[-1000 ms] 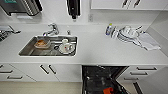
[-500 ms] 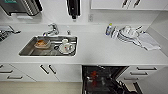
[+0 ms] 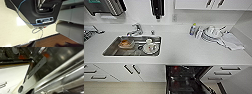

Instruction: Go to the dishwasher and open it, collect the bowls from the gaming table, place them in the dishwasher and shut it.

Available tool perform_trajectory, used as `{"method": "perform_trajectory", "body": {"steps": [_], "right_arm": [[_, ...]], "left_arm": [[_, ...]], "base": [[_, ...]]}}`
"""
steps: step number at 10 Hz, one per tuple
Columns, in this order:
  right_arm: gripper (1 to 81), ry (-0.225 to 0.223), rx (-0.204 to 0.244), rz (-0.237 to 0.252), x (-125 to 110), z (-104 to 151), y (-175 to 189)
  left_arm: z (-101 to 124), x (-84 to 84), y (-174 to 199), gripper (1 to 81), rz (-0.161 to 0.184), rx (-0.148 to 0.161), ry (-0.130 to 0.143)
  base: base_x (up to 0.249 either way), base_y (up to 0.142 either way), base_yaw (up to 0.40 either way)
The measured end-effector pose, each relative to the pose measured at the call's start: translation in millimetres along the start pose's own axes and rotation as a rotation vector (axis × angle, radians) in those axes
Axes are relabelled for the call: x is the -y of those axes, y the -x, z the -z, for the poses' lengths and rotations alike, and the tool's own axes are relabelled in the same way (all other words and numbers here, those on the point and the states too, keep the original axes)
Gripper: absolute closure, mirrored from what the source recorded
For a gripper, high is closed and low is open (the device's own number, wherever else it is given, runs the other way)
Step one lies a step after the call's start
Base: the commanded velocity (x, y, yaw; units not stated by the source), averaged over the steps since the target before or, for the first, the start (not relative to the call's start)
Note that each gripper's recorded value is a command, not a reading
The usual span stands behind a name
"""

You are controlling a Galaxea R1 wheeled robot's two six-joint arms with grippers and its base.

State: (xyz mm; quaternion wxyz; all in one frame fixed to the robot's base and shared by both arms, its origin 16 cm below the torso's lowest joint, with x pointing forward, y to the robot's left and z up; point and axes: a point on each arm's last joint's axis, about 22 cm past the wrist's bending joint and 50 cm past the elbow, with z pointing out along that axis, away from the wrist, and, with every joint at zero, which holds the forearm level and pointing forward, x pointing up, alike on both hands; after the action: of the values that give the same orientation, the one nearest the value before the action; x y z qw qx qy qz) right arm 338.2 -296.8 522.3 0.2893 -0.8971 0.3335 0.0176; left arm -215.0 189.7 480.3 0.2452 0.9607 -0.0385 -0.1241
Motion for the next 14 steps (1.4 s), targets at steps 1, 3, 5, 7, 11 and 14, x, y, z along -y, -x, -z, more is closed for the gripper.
{"method": "perform_trajectory", "body": {"steps": [1,3,5,7,11,14], "right_arm": [[1.0,0.051,0.021,-0.028,-39.3,7.0,18.8],[1.0,0.171,0.083,-0.066,-126.3,43.0,60.8],[1.0,0.215,0.09,-0.037,-156.1,60.0,71.6],[1.0,0.235,0.132,-0.013,-171.9,54.8,101.7],[1.0,0.294,0.136,0.033,-201.0,21.3,129.7],[1.0,0.264,0.159,0.063,-181.9,-20.5,158.3]], "left_arm": [[-5.4,-6.2,-6.6,1.0,0.001,-0.008,-0.003],[-6.4,-8.1,-7.1,1.0,0.004,-0.009,-0.003],[-1.8,4.7,-10.0,1.0,-0.002,-0.01,-0.023],[-1.2,9.9,-31.2,1.0,-0.015,-0.033,-0.03],[-1.3,21.1,-84.0,1.0,-0.047,-0.094,-0.042],[-2.3,28.9,-117.2,1.0,-0.066,-0.131,-0.05]], "base": [[0.0,0.0,0.0],[0.0,0.0,0.0],[0.0,0.0,0.0],[0.0,0.0,0.0],[0.0,0.0,0.0],[0.0,0.0,0.0]]}}
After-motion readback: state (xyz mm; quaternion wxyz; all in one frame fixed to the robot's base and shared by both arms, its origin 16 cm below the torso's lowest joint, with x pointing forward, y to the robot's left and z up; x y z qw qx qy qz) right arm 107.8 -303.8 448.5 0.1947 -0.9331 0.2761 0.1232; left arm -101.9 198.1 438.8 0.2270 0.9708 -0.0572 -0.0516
